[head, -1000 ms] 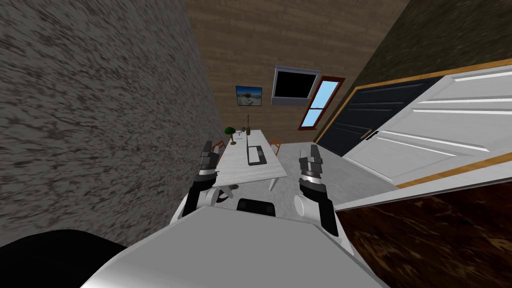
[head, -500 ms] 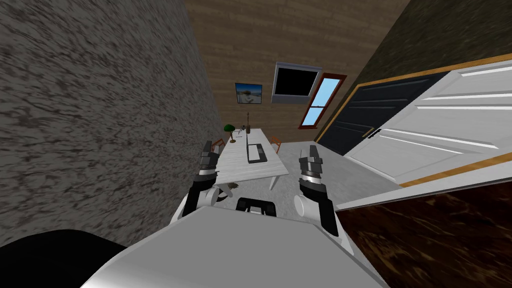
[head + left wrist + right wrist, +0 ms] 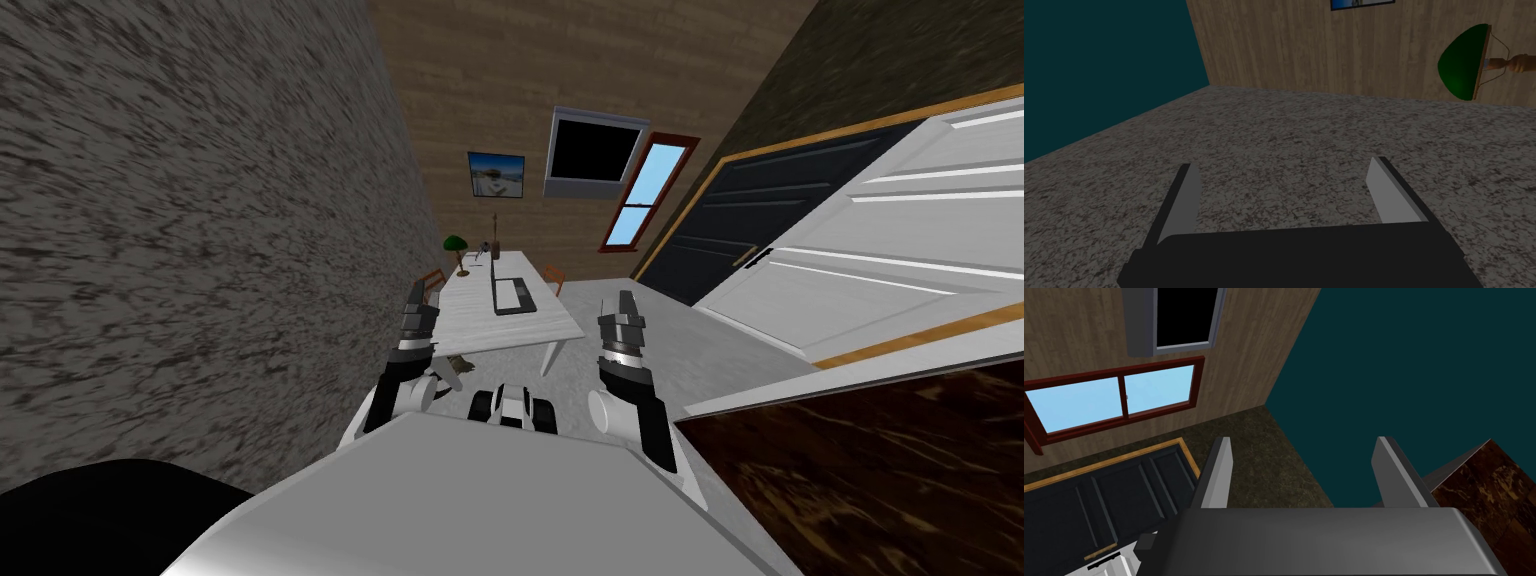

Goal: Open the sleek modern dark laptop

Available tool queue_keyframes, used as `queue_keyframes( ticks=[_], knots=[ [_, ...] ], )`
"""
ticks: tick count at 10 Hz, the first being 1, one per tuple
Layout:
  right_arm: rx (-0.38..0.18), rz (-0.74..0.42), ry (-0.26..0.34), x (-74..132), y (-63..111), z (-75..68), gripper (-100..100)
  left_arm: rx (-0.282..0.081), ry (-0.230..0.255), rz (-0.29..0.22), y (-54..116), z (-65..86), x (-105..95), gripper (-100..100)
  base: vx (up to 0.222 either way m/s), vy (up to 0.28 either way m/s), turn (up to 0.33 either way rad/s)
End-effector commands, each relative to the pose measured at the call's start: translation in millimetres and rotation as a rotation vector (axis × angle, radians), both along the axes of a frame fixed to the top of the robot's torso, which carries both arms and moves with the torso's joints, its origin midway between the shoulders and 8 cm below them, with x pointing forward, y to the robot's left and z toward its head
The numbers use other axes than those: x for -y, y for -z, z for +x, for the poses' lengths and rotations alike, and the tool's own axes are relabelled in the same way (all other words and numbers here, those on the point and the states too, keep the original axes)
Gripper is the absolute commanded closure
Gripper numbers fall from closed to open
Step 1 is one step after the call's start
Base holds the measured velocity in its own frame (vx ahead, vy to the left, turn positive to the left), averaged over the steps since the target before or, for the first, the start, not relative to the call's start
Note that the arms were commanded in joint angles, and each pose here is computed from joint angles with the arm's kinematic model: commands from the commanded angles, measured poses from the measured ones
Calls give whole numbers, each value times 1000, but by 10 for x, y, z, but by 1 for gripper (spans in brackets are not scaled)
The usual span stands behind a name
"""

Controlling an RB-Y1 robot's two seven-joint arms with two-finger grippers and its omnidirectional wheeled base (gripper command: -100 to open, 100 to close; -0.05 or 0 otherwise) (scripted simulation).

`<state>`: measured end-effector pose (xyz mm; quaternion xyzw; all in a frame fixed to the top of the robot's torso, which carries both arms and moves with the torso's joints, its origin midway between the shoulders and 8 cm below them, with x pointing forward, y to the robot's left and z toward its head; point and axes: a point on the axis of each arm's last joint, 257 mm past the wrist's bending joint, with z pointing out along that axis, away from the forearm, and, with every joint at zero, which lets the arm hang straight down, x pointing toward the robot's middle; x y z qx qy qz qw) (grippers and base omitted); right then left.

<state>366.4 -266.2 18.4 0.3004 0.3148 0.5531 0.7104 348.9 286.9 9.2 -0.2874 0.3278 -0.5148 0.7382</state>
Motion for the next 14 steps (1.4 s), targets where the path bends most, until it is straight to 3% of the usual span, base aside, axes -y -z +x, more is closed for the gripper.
queue_keyframes(
  ticks=[1,6,14],
  knots=[
    [0,0,0,0,1,0,0,-34,13,52,131,100,-20,-100,-24,30,-55],
    [0,0,0,0,1,0,0,-118,-4,112,496,356,-220,-100,-27,46,-74],
    [0,0,0,0,1,0,0,-246,-54,163,1055,709,-595,-100,-30,29,-79]
  ],
)
